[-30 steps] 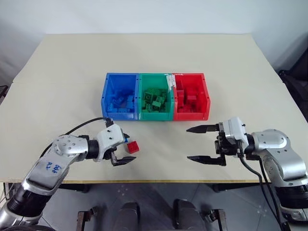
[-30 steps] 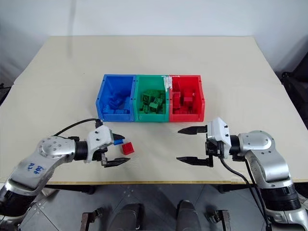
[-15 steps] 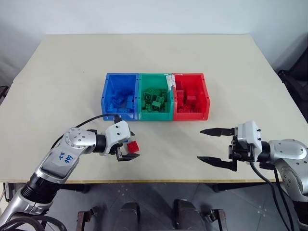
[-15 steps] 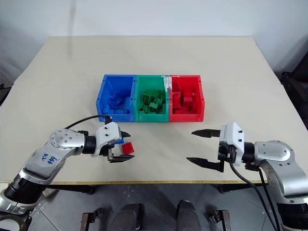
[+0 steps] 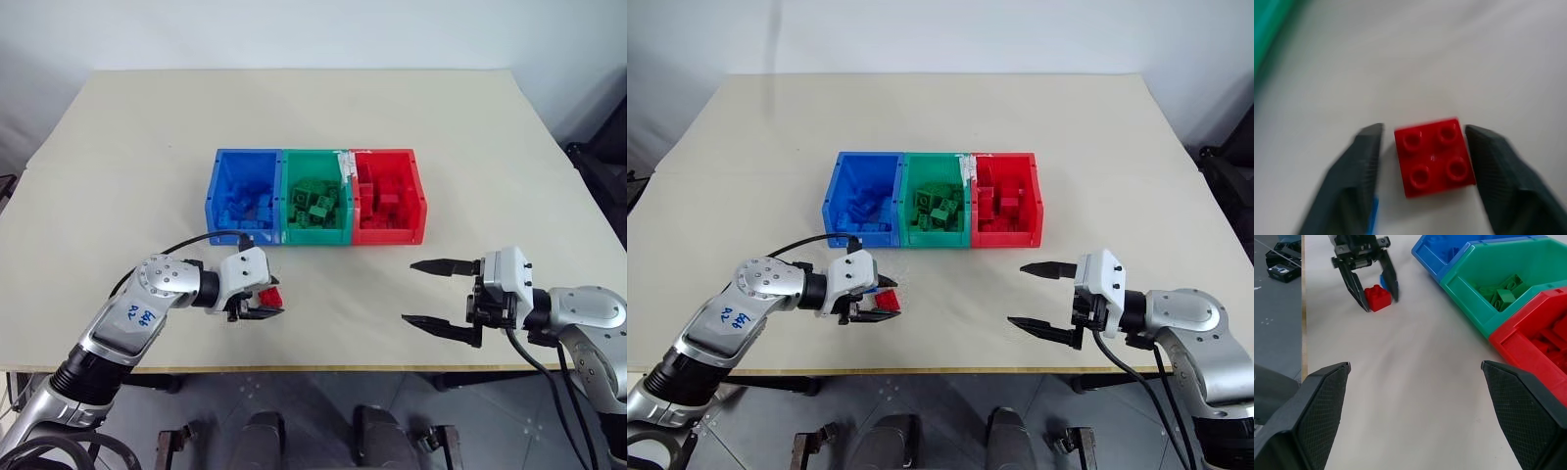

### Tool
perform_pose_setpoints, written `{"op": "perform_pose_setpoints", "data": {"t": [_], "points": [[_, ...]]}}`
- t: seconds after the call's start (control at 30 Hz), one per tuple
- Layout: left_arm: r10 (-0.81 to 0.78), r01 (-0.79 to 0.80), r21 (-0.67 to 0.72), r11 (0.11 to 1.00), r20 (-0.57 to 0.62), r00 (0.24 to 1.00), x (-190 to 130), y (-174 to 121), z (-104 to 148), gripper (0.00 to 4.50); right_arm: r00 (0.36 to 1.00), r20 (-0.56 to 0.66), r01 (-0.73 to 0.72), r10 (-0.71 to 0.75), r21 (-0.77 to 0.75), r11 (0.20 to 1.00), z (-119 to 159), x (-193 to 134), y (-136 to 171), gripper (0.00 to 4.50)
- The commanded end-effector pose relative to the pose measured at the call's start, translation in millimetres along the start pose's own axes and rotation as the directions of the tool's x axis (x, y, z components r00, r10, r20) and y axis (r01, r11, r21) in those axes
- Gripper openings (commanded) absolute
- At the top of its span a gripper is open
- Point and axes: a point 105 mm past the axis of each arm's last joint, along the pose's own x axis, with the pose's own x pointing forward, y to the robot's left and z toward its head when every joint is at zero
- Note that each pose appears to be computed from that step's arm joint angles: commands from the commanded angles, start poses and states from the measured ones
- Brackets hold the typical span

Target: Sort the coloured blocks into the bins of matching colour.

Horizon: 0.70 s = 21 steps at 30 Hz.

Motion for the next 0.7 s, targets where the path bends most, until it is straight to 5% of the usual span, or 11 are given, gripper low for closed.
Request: {"op": "perform_pose_setpoints", "data": {"t": [0.03,0.27,0.47,0.7], "points": [[-0.029,0.029,-0.003,1.000,-0.011,1.000,-1.4,-6.3,-1.1,1.53,1.000,0.014,-0.008,0.008,-0.058,0.998,10.3,2.1,1.1,4.50],[-0.020,0.018,0.036,0.999,0.050,0.999,-4.8,-1.6,12.7,1.48,1.000,0.015,0.009,-0.008,-0.059,0.998,8.7,0.1,1.1,4.50],[0.022,-0.046,0.065,0.997,0.323,0.946,-18.8,28.1,76.2,1.48,0.962,0.120,0.246,-0.246,0.015,0.969,15.2,-20.5,-14.0,4.50],[0.043,-0.094,0.067,0.993,0.541,0.840,26.2,77.1,159.0,1.48,0.788,0.189,0.585,-0.586,0.066,0.808,11.3,-48.0,-31.7,4.50]]}}
